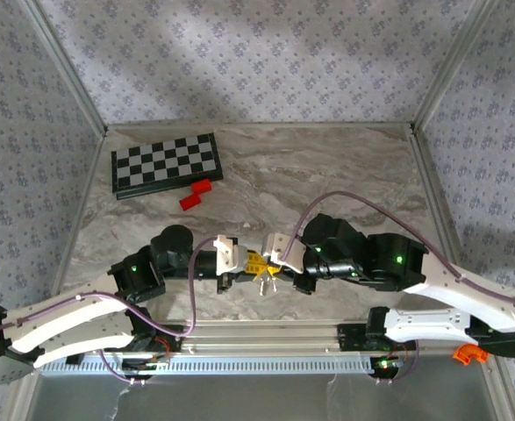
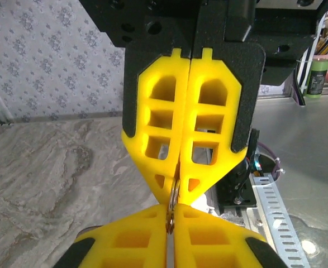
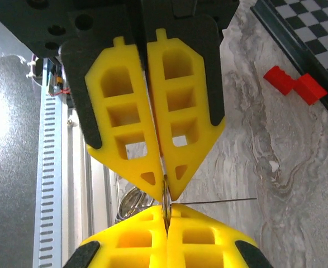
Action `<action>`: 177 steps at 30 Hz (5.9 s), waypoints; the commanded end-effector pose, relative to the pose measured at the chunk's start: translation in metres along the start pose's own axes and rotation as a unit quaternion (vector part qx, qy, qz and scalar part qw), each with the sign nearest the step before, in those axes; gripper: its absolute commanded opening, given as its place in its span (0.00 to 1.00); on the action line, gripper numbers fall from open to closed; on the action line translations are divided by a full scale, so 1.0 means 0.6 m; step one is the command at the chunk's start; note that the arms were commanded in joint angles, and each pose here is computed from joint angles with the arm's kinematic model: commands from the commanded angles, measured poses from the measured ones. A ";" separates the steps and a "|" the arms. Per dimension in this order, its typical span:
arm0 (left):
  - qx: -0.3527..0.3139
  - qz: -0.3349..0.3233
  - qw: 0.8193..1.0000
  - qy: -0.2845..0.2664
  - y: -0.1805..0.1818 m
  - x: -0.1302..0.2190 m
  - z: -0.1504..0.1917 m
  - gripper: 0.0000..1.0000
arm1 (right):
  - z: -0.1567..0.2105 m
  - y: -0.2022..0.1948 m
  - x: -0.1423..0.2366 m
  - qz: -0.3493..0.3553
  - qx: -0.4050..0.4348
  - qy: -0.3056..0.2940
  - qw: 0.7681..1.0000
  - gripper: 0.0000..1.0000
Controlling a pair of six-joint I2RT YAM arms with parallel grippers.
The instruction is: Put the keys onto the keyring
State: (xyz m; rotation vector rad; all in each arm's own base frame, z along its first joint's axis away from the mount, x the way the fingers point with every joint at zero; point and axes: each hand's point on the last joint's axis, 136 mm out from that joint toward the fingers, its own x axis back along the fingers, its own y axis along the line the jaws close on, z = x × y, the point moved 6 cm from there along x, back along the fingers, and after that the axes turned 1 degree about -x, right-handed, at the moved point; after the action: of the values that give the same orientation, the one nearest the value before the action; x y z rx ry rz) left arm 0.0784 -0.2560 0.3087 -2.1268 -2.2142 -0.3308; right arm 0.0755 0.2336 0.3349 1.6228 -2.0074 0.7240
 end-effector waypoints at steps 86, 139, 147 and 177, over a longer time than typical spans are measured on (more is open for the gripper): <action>-0.022 -0.016 0.997 -0.067 -0.011 0.019 -0.045 0.00 | -0.022 0.008 0.024 0.010 0.017 -0.029 0.999 0.08; -0.012 -0.036 0.999 -0.016 -0.002 0.012 -0.020 0.17 | -0.011 0.008 0.026 0.021 0.009 -0.021 1.000 0.00; -0.010 -0.035 0.999 -0.008 -0.002 0.008 -0.016 0.13 | -0.001 0.017 0.009 -0.021 0.018 0.047 0.998 0.00; -0.018 0.026 0.987 -0.157 -0.032 0.040 -0.079 0.00 | -0.019 0.011 0.039 -0.002 -0.007 -0.074 0.997 0.22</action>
State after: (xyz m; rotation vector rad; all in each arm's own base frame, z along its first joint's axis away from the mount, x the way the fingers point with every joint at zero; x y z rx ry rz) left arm 0.0595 -0.2454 0.3387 -2.2904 -2.3009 -0.1273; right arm 0.0645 0.2256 0.3501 1.6909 -2.0567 0.6709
